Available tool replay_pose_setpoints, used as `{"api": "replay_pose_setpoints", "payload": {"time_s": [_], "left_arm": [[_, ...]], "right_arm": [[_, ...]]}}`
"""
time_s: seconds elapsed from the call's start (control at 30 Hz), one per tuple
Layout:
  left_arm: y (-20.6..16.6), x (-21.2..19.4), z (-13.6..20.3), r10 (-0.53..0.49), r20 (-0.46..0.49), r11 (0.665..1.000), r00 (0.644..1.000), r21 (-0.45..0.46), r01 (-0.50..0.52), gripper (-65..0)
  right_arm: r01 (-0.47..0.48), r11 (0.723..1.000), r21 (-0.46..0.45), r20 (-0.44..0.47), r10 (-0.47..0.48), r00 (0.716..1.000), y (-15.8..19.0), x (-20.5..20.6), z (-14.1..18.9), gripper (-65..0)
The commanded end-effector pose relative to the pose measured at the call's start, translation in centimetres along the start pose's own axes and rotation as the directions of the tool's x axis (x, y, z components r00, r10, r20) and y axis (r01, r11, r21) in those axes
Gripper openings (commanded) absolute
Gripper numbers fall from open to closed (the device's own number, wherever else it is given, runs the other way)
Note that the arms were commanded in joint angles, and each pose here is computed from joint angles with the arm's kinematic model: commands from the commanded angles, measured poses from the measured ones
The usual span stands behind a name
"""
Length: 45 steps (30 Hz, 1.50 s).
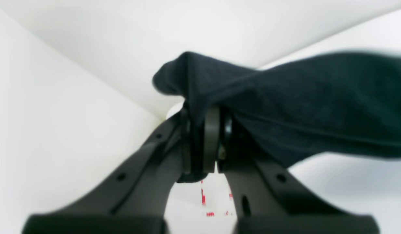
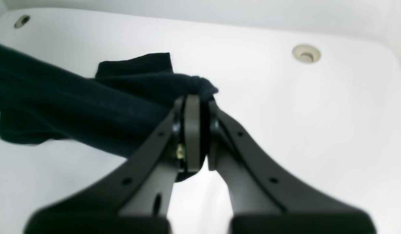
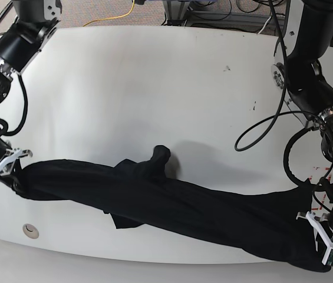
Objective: Layout the t-shirt on the table in an organized manner, then fold the t-shirt properly
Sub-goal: 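Lift the shirt with both grippers and stretch it out, then lay the stretched shirt down onto the table with both grippers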
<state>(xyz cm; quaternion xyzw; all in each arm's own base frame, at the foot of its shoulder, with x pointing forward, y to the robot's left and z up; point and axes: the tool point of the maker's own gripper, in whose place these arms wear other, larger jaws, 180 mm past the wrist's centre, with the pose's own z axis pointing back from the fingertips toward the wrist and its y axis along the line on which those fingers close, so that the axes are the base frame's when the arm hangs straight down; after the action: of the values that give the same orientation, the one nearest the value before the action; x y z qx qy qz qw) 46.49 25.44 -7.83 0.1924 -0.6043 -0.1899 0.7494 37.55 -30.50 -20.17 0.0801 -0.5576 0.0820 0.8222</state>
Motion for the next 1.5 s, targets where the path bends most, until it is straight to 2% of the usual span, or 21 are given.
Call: {"api": "replay_pose_setpoints", "payload": {"time_s": [0.0, 0.23, 0.43, 0.6, 0.73, 0.8, 0.97, 1.17, 1.33, 1.47], "left_arm": [[2.1, 3.1, -0.3, 0.019, 0.075, 0.999, 0.997, 0.034, -0.022, -64.7], [4.6, 7.2, -0.5, 0.041, 0.151, 0.997, 0.988, 0.06, -0.051, -64.7], [7.2, 11.5, 1.0, 0.033, 0.246, 0.992, 0.969, 0.113, -0.062, -64.7], [9.8, 15.7, 3.5, 0.011, 0.345, 0.981, 0.939, 0.176, -0.076, -64.7], [11.3, 17.7, 5.0, -0.005, 0.392, 0.974, 0.92, 0.21, -0.084, -64.6], [11.5, 17.6, 5.0, -0.002, 0.379, 0.973, 0.925, 0.215, -0.086, -64.6], [10.5, 14.8, 3.9, 0.016, 0.28, 0.977, 0.96, 0.201, -0.075, -64.6], [6.0, 7.8, 2.6, 0.0, 0.131, 0.988, 0.991, 0.151, -0.02, -64.6], [1.7, 1.8, 2.4, -0.023, 0.012, 0.996, 1.0, 0.082, 0.022, -64.7], [-2.3, -3.1, 2.6, -0.02, -0.086, 1.0, 0.996, 0.002, 0.021, -64.9]], "right_arm": [[-0.052, 0.999, -0.009, 0.1, 0.052, 0.994, -1.7, 5.5, 0.0, -65.0], [-0.054, 0.999, -0.005, 0.129, 0.055, 0.99, -4.0, 10.2, -1.2, -65.0], [-0.104, 0.995, -0.013, 0.172, 0.104, 0.98, -5.4, 16.7, -1.2, -65.0], [-0.159, 0.986, -0.055, 0.233, 0.168, 0.958, -6.3, 22.7, 0.8, -65.0], [-0.193, 0.978, -0.078, 0.234, 0.206, 0.95, -6.5, 24.5, 1.8, -65.0], [-0.199, 0.977, -0.084, 0.216, 0.212, 0.953, -6.6, 24.6, 2.0, -65.0], [-0.193, 0.978, -0.078, 0.11, 0.201, 0.973, -7.0, 21.9, 1.3, -65.0], [-0.149, 0.986, -0.079, -0.092, 0.142, 0.986, -8.2, 13.7, 0.8, -65.0], [-0.078, 0.995, -0.064, -0.228, 0.062, 0.972, -8.2, 6.6, 0.5, -65.0], [-0.062, 0.995, -0.081, -0.331, 0.032, 0.943, -8.6, 1.3, 1.8, -65.0]]}}
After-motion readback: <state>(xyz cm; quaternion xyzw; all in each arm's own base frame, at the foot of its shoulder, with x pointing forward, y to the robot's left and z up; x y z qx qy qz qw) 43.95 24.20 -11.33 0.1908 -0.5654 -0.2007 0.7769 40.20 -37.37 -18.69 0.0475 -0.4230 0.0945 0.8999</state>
